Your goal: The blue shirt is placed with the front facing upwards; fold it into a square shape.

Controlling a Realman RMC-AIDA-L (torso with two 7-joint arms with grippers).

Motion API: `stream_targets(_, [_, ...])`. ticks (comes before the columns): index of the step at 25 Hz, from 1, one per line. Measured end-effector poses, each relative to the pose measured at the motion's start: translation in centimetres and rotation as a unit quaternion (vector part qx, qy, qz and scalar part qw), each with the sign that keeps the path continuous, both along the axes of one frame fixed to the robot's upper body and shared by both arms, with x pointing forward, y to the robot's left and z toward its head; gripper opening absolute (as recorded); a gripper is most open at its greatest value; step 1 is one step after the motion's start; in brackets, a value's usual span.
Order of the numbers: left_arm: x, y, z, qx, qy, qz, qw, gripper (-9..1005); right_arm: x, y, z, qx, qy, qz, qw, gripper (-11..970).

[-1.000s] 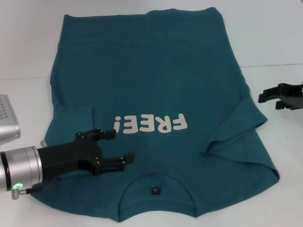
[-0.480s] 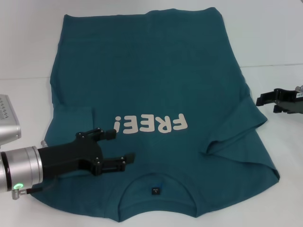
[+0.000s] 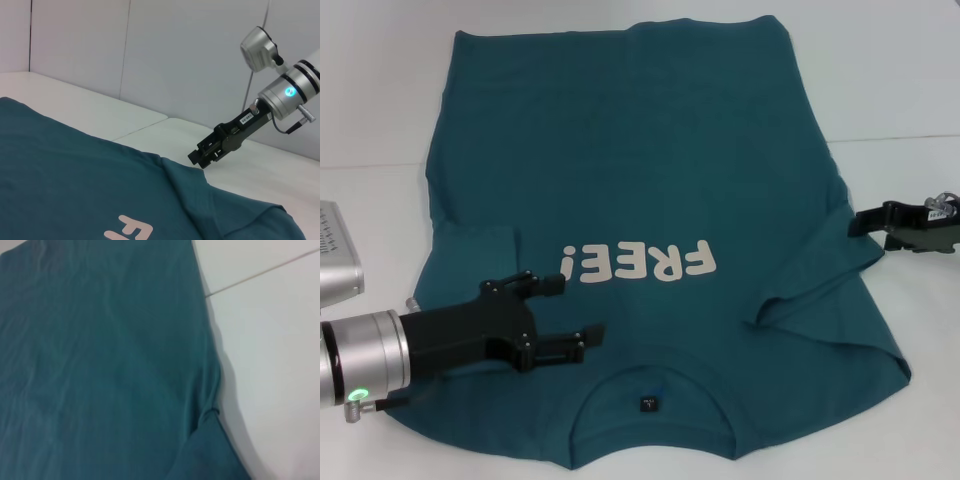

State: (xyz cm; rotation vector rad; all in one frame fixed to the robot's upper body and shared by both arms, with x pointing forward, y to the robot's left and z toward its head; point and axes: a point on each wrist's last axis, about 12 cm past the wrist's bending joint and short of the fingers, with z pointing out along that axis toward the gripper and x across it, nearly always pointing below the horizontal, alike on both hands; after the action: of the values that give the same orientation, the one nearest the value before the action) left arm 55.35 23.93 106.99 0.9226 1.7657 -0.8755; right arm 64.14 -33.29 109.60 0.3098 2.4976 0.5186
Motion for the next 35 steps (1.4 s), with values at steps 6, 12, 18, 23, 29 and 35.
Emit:
stream_targets(6, [0.0, 0.0, 0.0, 0.000, 0.000, 0.000, 1.000, 909, -0.1, 0.3, -0.2, -0.001, 0.007, 0.006, 1.000, 511])
stream_targets(12, [0.0, 0.0, 0.0, 0.000, 0.000, -0.001, 1.000, 904, -0.2, 0.7, -0.2, -0.007, 0.012, 0.026, 1.000, 493])
stream_targets(18, [0.0, 0.0, 0.0, 0.000, -0.001, -0.001, 1.000, 900, -0.2, 0.9, -0.2, -0.015, 0.012, 0.037, 0.999, 435])
stream_targets(23, [0.0, 0.0, 0.0, 0.000, 0.000, -0.001, 1.000, 897, -0.2, 0.8, 0.1, -0.018, 0.009, 0.043, 0.999, 220])
stream_targets(29, [0.0, 0.1, 0.0, 0.001, 0.000, 0.000, 1.000, 892, -0.2, -0.5, 0.8, -0.017, 0.002, 0.024, 1.000, 26])
stream_targets(35, [0.0, 0.1, 0.0, 0.001, 0.000, 0.001, 1.000, 888, -0.2, -0.9, 0.7, -0.021, 0.000, 0.015, 1.000, 230])
